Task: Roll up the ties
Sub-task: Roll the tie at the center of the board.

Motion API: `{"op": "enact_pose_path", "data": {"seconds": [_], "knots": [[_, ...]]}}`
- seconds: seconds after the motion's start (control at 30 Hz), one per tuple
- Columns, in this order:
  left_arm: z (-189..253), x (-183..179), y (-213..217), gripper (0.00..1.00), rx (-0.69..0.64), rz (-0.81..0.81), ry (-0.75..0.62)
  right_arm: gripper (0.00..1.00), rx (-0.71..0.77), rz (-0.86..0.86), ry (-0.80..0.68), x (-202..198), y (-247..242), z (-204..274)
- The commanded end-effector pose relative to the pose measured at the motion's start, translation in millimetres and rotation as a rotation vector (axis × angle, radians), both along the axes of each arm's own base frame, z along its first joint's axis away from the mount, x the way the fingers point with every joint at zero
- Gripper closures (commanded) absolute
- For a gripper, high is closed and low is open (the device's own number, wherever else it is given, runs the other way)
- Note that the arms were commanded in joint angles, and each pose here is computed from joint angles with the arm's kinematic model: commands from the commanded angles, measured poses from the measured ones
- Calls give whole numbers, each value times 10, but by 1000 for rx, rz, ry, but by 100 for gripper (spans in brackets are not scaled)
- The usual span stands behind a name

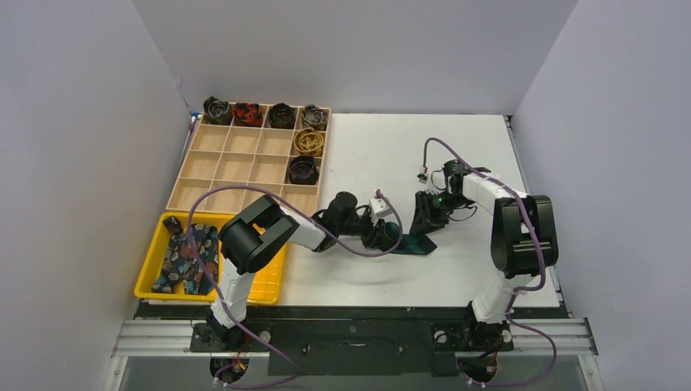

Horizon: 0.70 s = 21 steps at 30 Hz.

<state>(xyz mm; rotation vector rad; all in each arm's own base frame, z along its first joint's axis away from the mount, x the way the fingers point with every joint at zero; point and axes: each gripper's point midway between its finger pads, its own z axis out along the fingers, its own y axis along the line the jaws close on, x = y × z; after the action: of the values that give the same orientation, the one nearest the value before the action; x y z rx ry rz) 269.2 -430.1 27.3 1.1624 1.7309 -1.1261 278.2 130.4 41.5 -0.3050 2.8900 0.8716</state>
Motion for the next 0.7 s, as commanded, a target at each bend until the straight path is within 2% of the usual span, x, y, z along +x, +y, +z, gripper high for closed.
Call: {"op": "enact_pose_path", "data": {"seconds": [0.0,0.13,0.2,0.37,0.47,0.53,0.67], "knots": [[-268,-178,172,100,84,-17,-51,79,153,0,118,-397,82,276],[-320,-185,181,100,100,-16,-74,92,137,34,148,-521,160,183],[-299,-169,167,100,95,-20,-90,94,95,38,138,-475,152,62],[-66,-116,85,100,80,-66,-160,95,-35,-53,132,-209,-21,-323],[207,-8,5,100,59,-109,-233,95,-104,-99,177,-215,-130,-561],[421,38,-33,100,53,-138,-269,96,-127,-107,199,-223,-158,-642],[543,11,-2,99,96,-181,-266,93,-136,-120,192,-157,-169,-658]]}}
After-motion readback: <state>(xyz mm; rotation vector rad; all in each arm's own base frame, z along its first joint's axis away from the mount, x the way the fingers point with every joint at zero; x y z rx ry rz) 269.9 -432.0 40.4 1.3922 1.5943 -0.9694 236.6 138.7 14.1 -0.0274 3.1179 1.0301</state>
